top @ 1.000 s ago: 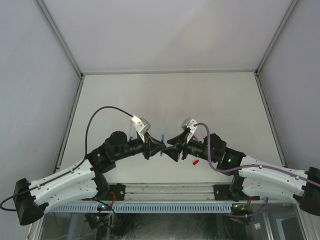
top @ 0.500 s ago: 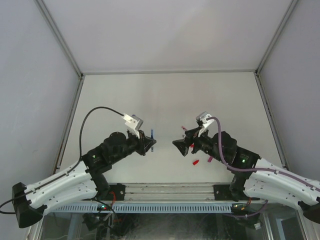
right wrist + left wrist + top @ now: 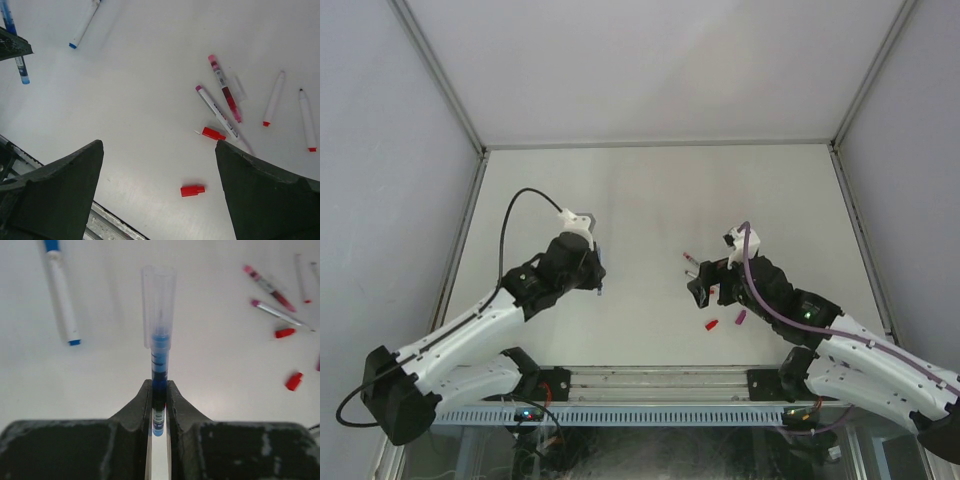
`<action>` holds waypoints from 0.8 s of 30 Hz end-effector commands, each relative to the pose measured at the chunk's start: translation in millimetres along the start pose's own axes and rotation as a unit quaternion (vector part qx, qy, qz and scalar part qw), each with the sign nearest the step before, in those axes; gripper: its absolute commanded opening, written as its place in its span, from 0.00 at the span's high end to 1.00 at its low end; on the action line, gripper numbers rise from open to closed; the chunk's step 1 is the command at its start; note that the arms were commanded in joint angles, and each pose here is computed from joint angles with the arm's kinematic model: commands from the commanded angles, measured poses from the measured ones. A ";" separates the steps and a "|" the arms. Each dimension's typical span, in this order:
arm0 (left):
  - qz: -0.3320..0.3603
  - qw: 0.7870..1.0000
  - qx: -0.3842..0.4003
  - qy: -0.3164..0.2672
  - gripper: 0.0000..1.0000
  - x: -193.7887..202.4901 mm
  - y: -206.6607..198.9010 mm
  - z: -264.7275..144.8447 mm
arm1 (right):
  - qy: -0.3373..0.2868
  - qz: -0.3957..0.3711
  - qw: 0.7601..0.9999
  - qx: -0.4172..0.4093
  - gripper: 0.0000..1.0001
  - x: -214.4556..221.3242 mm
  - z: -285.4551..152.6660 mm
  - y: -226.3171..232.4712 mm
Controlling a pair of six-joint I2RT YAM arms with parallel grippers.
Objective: Insert the pens into the pen caps
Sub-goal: Place the pen at the center of the board.
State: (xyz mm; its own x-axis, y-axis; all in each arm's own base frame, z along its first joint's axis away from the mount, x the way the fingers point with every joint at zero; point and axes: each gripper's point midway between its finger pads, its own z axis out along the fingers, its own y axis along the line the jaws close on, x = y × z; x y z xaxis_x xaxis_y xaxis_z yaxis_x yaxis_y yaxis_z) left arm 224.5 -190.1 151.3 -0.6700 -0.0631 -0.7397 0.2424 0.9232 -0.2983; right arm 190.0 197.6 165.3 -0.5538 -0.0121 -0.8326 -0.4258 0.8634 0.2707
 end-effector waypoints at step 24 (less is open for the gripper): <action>-0.004 0.976 -0.137 0.167 0.98 -37.1 57.5 113.0 | 0.042 0.027 0.999 0.014 0.07 19.4 -7.3 -8.1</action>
State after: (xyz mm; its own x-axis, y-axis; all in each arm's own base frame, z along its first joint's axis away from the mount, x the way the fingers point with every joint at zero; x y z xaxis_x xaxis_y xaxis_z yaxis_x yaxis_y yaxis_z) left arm 324.9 -169.8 75.7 -0.8891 0.0153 -0.4574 0.0606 0.9946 -0.0845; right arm 176.9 184.8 144.2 -0.6396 -0.0337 -0.7680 -0.3761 0.8850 0.2744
